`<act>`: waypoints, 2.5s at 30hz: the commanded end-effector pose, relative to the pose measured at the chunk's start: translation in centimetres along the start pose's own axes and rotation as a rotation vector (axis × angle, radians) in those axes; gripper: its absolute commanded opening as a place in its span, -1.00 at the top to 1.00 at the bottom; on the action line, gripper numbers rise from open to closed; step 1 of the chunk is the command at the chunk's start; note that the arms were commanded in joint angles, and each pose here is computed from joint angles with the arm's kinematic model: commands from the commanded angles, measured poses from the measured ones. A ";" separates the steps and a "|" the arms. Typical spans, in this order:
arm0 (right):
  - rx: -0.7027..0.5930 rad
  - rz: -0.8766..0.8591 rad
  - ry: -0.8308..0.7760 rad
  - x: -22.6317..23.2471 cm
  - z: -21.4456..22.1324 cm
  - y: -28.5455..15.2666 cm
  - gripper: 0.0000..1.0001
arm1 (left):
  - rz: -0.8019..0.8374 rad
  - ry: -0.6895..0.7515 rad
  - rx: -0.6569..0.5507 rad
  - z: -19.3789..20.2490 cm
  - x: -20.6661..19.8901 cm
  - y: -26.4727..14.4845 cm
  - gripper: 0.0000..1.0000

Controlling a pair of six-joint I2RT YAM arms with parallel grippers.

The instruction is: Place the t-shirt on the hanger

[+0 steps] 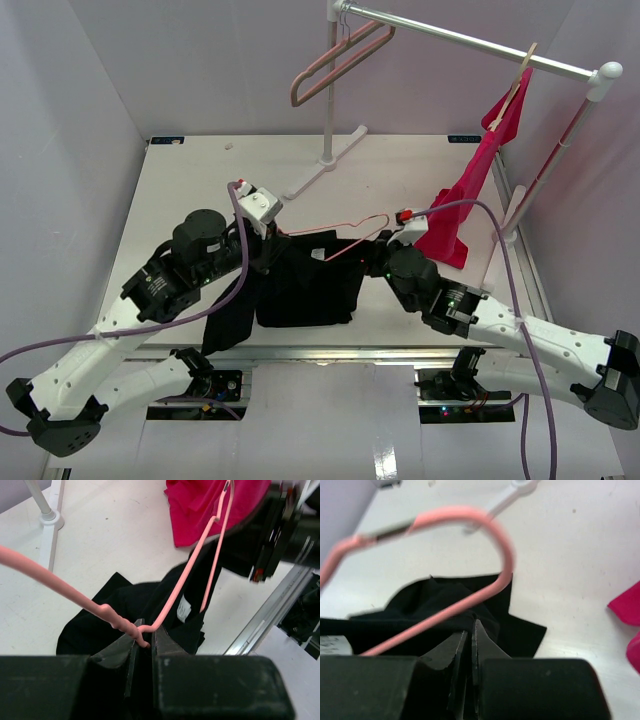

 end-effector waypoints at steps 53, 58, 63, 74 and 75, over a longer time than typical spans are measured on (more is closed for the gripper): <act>-0.017 0.146 -0.517 2.8 -12.7 1.5 0.85 | -0.188 0.331 0.162 1.1 4.0 1.0 1.00; -0.051 0.269 -0.521 1.3 -14.3 1.9 0.85 | -0.251 0.344 0.261 2.9 4.7 0.9 1.00; -0.097 0.303 -0.445 -1.0 -17.0 1.3 0.85 | -0.300 0.343 0.349 4.1 5.3 1.0 1.00; -0.011 -0.058 -0.430 1.5 -15.5 1.4 0.85 | -0.155 0.321 0.264 2.6 3.6 2.7 1.00; 0.041 -0.133 -0.433 2.2 -14.4 1.5 0.85 | -0.088 0.311 0.216 2.0 2.7 3.0 1.00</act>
Point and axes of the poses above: each gripper's point midway between its finger pads, its own y axis out along the fingers, its own x axis along the line the jaws close on, z = x × y, the point moved 5 cm from there along -y, back along the fingers, and after that the axes turned 14 degrees about y, right-handed, at the moved point
